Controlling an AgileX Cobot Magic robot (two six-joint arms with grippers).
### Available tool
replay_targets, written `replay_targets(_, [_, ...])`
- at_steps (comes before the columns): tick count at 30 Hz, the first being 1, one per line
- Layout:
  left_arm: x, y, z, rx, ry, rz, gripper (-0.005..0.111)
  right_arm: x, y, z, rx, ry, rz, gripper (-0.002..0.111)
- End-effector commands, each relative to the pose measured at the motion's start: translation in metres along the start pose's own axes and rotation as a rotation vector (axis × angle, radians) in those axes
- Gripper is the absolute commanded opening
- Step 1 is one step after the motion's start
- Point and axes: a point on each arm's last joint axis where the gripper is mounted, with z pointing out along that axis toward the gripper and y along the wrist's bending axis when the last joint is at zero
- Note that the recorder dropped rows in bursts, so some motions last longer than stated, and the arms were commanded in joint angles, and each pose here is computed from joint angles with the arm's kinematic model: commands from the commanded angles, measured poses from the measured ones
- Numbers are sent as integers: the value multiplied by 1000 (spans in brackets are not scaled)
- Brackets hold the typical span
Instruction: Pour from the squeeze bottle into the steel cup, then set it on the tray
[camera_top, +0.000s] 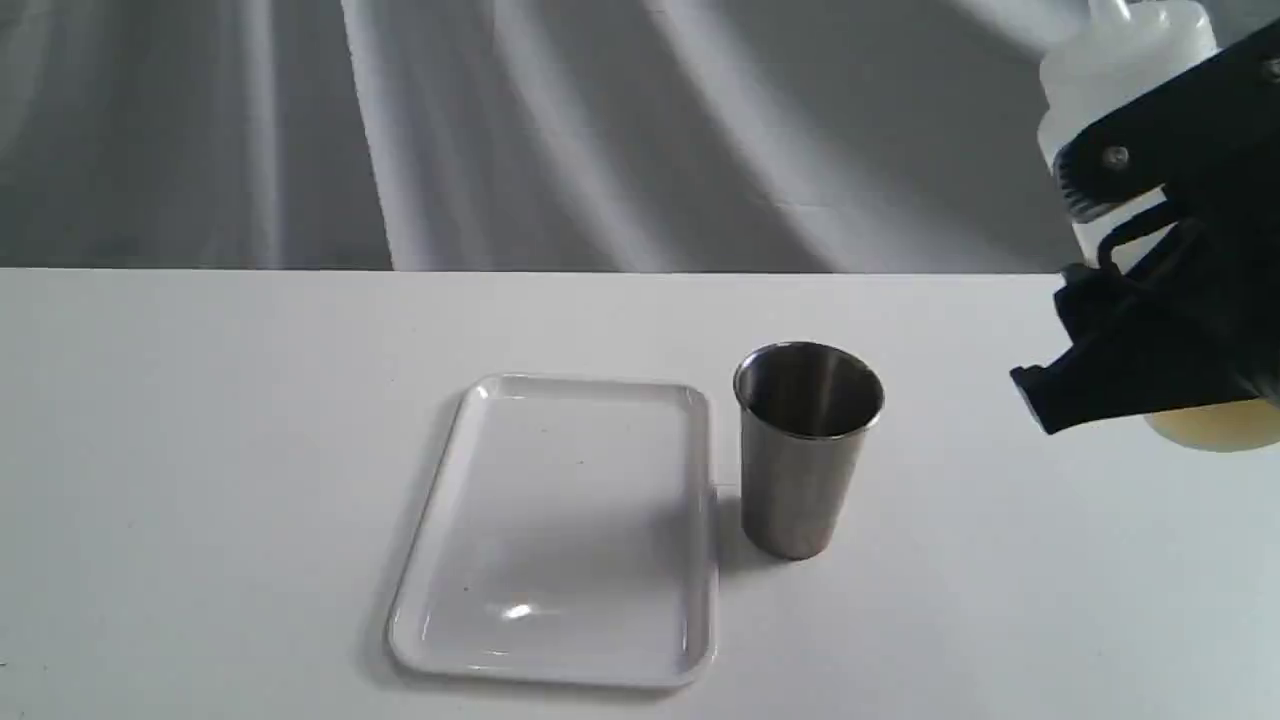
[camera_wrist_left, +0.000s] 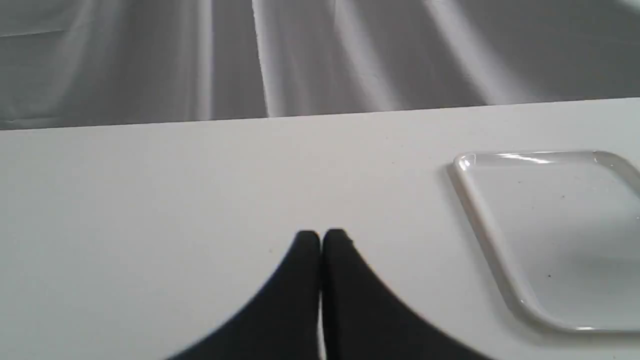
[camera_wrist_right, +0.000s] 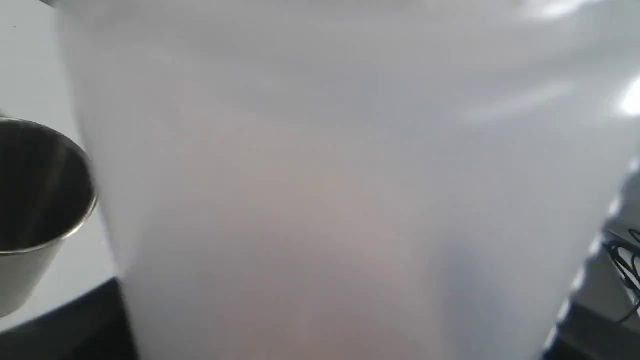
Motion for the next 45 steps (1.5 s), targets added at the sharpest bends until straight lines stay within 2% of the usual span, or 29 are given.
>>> replay_targets(1, [1, 0, 0, -2, -6, -4, 0, 2, -5, 13, 10, -6, -91, 0])
replay_targets(5, [1, 0, 0, -2, -6, -4, 0, 14, 1, 37, 41, 80, -195, 0])
replay_targets(11, [1, 0, 0, -2, -6, -4, 0, 37, 25, 76, 28, 203, -325, 0])
replay_targets(17, [1, 0, 0, -1, -6, -6, 0, 36, 36, 104, 118, 274, -384, 0])
replay_targets(22, [1, 0, 0, -1, -6, -6, 0, 29, 48, 123, 129, 280, -409, 0])
replay_targets(24, [1, 0, 0, -2, -6, -4, 0, 26, 50, 129, 134, 269, -424, 0])
replay_targets(31, [1, 0, 0, -2, -6, -4, 0, 27, 56, 138, 145, 269, -612, 0])
replay_targets(37, [1, 0, 0, -1, -6, -6, 0, 30, 53, 142, 183, 295, -678, 0])
replay_targets(41, [1, 0, 0, -1, -6, -6, 0, 30, 52, 142, 196, 310, -820, 0])
replay_targets(45, [1, 0, 0, -1, -6, -6, 0, 30, 51, 142, 196, 320, -889, 0])
